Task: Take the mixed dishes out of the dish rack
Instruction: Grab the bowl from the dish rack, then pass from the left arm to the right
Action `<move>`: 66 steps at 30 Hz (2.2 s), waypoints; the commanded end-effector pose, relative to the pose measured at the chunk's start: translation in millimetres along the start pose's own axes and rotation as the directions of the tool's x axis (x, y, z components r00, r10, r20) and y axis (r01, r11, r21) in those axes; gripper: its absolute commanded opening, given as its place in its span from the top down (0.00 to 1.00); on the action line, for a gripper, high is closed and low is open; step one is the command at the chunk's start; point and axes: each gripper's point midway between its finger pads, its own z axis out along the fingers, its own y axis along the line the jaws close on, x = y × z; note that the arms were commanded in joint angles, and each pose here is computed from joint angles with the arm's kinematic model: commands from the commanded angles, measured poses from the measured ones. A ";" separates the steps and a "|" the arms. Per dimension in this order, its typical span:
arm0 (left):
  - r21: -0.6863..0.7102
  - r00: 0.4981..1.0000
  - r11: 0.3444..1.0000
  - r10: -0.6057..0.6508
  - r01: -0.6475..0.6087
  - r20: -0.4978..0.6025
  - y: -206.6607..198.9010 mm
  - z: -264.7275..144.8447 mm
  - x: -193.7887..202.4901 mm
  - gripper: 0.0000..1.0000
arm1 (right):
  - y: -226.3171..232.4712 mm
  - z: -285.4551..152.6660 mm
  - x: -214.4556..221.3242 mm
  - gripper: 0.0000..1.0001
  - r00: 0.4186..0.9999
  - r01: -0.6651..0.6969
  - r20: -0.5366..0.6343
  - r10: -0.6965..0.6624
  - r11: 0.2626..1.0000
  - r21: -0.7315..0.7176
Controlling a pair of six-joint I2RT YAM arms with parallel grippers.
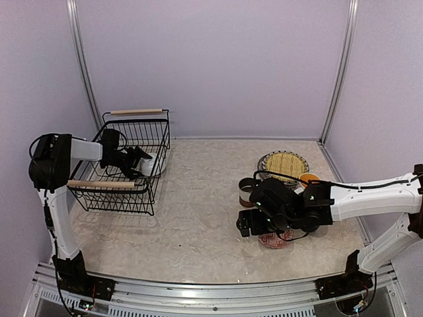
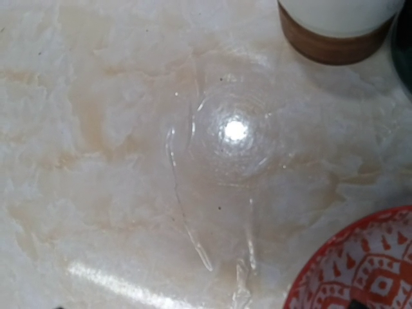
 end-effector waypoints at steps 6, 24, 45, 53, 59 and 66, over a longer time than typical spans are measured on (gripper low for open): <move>0.028 0.997 0.999 -0.031 0.029 0.077 22.1 3.0 -13.9 0.36 | -0.8 -5.2 1.4 0.08 1.000 -0.002 0.016 0.002 1.000 0.000; 0.099 0.982 0.989 0.097 -0.115 0.163 -34.7 -47.9 -21.5 0.68 | 0.6 -8.8 -3.1 0.08 0.999 0.000 0.033 0.000 1.000 0.000; 0.130 0.845 0.867 0.418 -0.481 0.334 -139.4 -183.9 6.8 0.70 | 27.2 -26.6 -58.0 0.06 0.982 0.114 0.144 -0.120 0.992 0.048; 0.198 0.657 0.631 0.675 -0.750 0.337 -197.8 -200.8 81.3 0.71 | 62.2 -28.6 -103.1 0.04 0.967 0.161 0.205 -0.151 0.986 -0.034; 0.220 0.522 0.474 0.772 -0.853 0.362 -215.9 -212.7 130.8 0.71 | 86.4 -36.6 -148.5 0.03 0.961 0.160 0.257 -0.102 0.963 -0.218; 0.209 0.437 0.385 0.820 -0.899 0.370 -216.7 -215.7 166.5 0.72 | 99.1 -46.3 -190.1 0.03 0.957 0.157 0.289 -0.024 0.881 -0.447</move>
